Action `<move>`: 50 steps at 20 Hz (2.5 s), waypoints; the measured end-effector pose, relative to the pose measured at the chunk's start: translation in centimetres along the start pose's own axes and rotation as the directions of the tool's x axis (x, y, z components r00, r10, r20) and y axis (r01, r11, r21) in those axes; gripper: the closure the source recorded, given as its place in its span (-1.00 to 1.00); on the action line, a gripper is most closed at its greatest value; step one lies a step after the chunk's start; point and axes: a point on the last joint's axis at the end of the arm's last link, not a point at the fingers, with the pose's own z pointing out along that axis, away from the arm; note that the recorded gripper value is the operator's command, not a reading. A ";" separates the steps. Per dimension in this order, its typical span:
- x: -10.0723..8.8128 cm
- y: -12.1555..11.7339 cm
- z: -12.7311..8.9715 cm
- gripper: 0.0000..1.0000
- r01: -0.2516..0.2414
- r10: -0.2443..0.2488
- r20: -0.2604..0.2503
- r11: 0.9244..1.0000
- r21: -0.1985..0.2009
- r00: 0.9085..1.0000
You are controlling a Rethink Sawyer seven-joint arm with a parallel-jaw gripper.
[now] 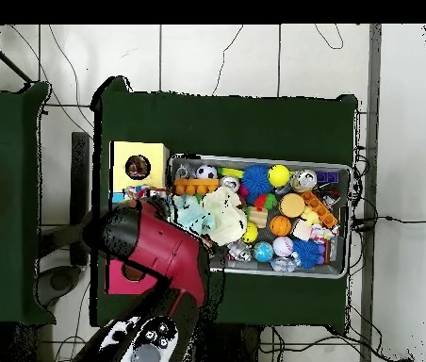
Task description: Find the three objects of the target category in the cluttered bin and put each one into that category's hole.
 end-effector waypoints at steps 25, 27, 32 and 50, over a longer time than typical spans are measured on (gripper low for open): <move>-2.1 2.9 -4.4 -1.00 0.008 -0.005 0.060 0.998 -0.054 0.998; -1.9 3.5 -4.5 -1.00 0.014 -0.010 0.061 0.998 -0.064 0.998; -1.2 4.5 -4.1 -1.00 0.025 -0.020 0.062 0.997 -0.075 0.998; 0.2 5.7 -3.4 -1.00 -0.001 0.003 0.030 0.996 -0.086 1.000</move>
